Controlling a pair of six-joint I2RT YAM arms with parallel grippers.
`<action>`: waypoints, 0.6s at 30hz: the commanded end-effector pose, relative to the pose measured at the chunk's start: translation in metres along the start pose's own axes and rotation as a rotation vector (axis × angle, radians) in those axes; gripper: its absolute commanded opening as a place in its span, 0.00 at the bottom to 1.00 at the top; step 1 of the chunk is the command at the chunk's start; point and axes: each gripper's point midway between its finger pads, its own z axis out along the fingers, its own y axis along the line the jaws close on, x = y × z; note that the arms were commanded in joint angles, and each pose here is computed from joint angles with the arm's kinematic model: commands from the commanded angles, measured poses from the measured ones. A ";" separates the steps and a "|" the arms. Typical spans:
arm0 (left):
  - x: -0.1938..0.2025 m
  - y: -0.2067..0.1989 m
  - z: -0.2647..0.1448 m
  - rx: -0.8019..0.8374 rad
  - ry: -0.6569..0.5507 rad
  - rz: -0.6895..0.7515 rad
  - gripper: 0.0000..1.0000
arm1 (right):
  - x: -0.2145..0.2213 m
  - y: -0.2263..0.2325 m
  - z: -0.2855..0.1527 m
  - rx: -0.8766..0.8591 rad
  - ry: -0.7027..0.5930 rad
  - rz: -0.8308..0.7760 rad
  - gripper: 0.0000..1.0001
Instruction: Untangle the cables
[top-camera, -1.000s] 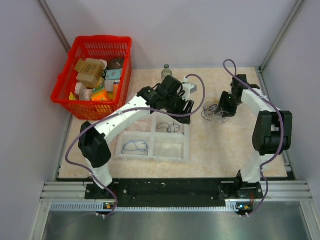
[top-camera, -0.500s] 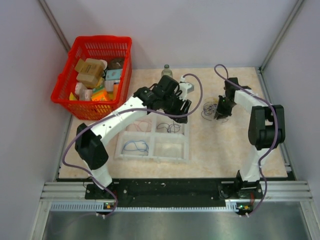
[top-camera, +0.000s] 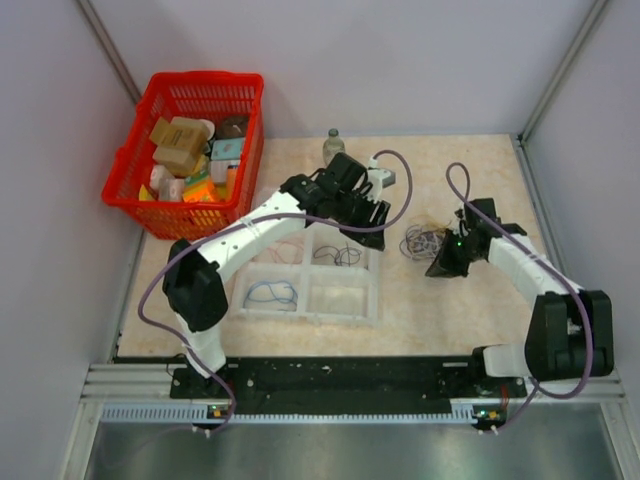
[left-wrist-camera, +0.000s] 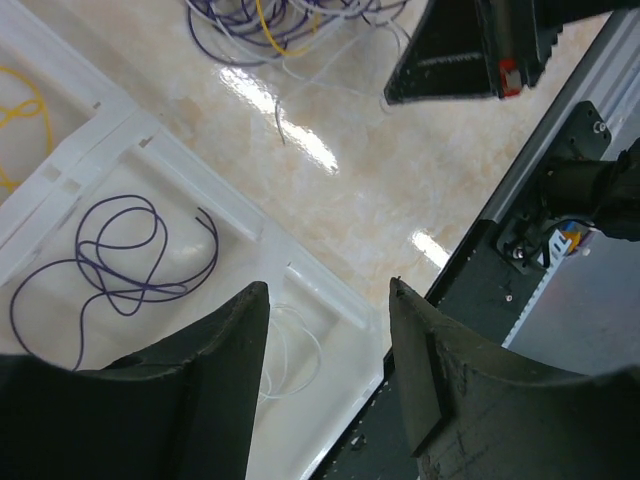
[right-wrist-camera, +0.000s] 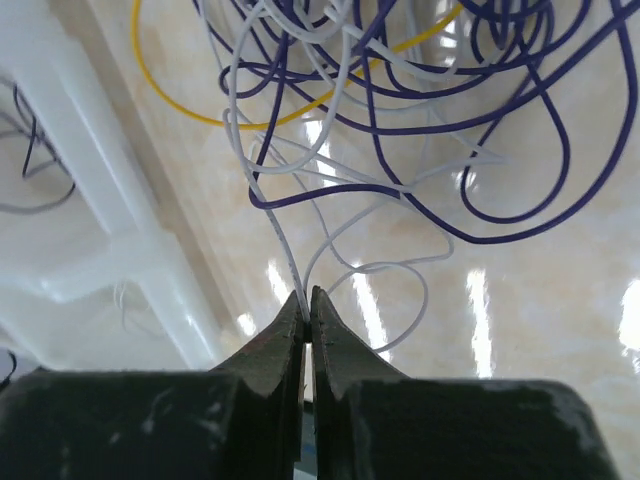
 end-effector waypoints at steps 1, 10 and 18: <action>-0.011 -0.030 0.011 0.095 -0.037 -0.014 0.56 | 0.043 0.018 -0.011 -0.164 0.055 0.020 0.03; 0.003 -0.065 0.034 0.112 -0.007 -0.023 0.58 | 0.046 0.009 -0.066 -0.088 -0.064 0.010 0.59; 0.004 -0.068 0.076 0.011 -0.056 -0.035 0.53 | 0.025 -0.063 -0.083 0.179 -0.214 0.255 0.56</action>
